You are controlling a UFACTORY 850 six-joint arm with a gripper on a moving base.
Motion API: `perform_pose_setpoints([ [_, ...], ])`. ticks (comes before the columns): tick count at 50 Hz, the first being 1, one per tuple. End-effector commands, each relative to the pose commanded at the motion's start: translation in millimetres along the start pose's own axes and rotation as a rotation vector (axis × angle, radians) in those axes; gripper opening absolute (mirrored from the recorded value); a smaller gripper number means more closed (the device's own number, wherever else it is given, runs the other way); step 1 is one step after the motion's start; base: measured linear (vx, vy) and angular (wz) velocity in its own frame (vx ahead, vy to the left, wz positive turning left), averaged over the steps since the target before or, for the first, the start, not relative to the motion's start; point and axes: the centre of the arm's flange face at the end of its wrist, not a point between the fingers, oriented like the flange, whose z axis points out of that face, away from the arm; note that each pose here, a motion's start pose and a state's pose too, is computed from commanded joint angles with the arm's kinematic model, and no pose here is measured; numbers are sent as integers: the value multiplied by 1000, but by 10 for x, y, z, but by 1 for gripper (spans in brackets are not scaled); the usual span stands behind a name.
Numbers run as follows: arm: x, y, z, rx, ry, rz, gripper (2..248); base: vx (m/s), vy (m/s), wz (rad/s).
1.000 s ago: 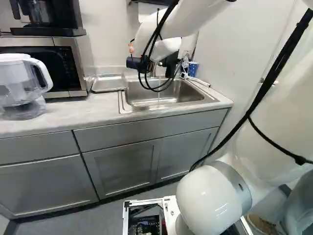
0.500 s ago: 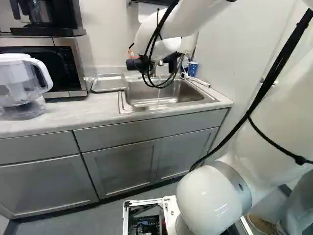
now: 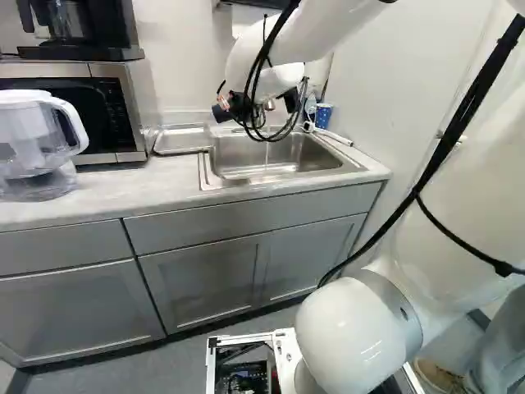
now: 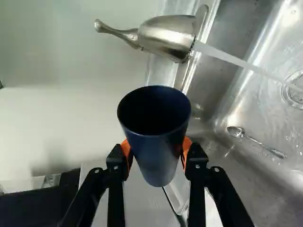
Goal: Rinse the cup and place it in the tray
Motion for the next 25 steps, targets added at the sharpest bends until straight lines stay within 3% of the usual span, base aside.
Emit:
perform_pose_setpoints([
  [25, 0, 0, 0, 0, 0, -263, 121, 0, 0, 0],
])
